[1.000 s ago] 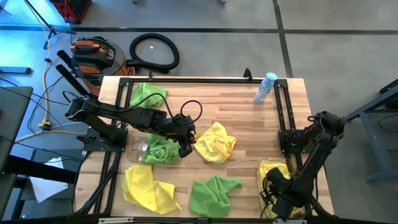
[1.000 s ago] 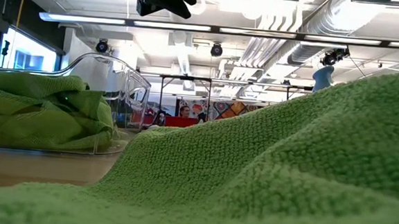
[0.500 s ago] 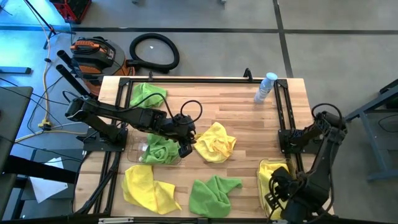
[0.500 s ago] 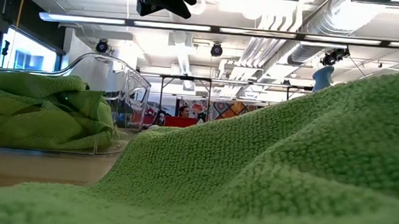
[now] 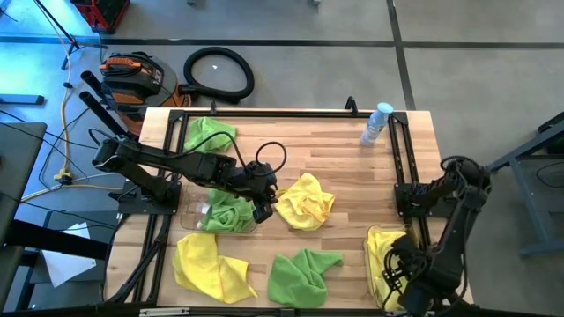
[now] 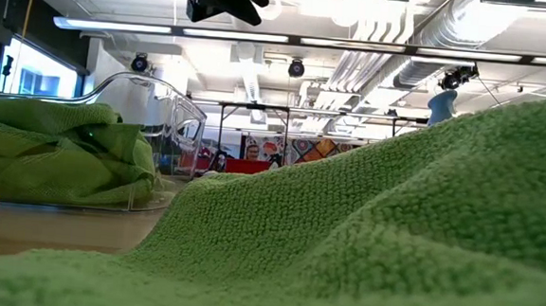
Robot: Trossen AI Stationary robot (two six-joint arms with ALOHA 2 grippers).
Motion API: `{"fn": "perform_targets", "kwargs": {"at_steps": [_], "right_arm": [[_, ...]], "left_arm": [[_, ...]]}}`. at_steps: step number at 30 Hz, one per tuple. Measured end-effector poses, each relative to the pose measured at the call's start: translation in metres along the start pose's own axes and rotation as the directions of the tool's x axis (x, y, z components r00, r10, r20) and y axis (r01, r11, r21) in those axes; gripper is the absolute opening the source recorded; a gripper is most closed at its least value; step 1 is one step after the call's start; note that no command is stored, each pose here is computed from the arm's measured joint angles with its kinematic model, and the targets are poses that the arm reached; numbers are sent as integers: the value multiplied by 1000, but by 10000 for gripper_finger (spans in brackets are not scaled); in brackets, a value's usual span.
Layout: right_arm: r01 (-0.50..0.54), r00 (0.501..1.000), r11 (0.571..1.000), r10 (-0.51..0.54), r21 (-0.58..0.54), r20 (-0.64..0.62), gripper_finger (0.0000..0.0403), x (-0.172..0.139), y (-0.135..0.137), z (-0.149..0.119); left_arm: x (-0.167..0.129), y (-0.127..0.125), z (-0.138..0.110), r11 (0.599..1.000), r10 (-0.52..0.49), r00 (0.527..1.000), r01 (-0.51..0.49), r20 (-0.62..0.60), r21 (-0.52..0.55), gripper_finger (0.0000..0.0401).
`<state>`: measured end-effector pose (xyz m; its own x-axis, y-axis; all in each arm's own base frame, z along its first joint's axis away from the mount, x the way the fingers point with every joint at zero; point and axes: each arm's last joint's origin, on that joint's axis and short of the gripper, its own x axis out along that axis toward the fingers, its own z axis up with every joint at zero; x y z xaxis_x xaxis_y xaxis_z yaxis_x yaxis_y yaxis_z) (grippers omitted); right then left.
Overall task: Sort microfiber towel by color & place in baskets
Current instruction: Put the yellow towel into the right transparent bin
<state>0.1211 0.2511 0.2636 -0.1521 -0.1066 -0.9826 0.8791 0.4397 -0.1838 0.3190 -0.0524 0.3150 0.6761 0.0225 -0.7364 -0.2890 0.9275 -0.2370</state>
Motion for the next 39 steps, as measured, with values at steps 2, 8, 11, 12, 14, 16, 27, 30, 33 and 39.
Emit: {"fn": "perform_targets", "kwargs": {"at_steps": [2,8,11,12,14,16,27,30,33,39], "right_arm": [[3,1000,1000,-3,-3,-5,2,17,2,-1],[-24,1000,1000,23,-5,-13,2,58,6,1],[-25,999,1000,25,4,-26,3,61,6,1],[-23,999,1000,23,4,-31,4,59,6,1],[-28,999,1000,28,0,-39,12,53,7,-1],[-33,999,999,33,-6,-40,26,44,6,-3],[-66,996,998,64,-25,-65,120,-24,-2,-10],[-98,995,995,98,5,-3,122,-39,-5,-6],[-163,981,986,161,14,110,113,-43,-4,1],[-98,973,994,88,37,211,63,-9,5,18]], "left_arm": [[0,0,0,1000,0,1000,0,0,0,113],[0,0,0,1000,0,1000,0,0,0,113],[0,0,0,1000,0,1000,0,0,0,113],[0,0,0,1000,0,1000,0,0,0,113],[0,0,0,1000,0,1000,0,0,0,113],[0,0,0,1000,0,1000,0,-1,0,113],[0,0,0,1000,0,1000,0,-1,9,113],[0,0,0,1000,1,1000,-1,-1,10,113],[0,0,0,1000,0,1000,0,-1,12,113],[0,0,0,1000,0,1000,0,0,9,113]]}}
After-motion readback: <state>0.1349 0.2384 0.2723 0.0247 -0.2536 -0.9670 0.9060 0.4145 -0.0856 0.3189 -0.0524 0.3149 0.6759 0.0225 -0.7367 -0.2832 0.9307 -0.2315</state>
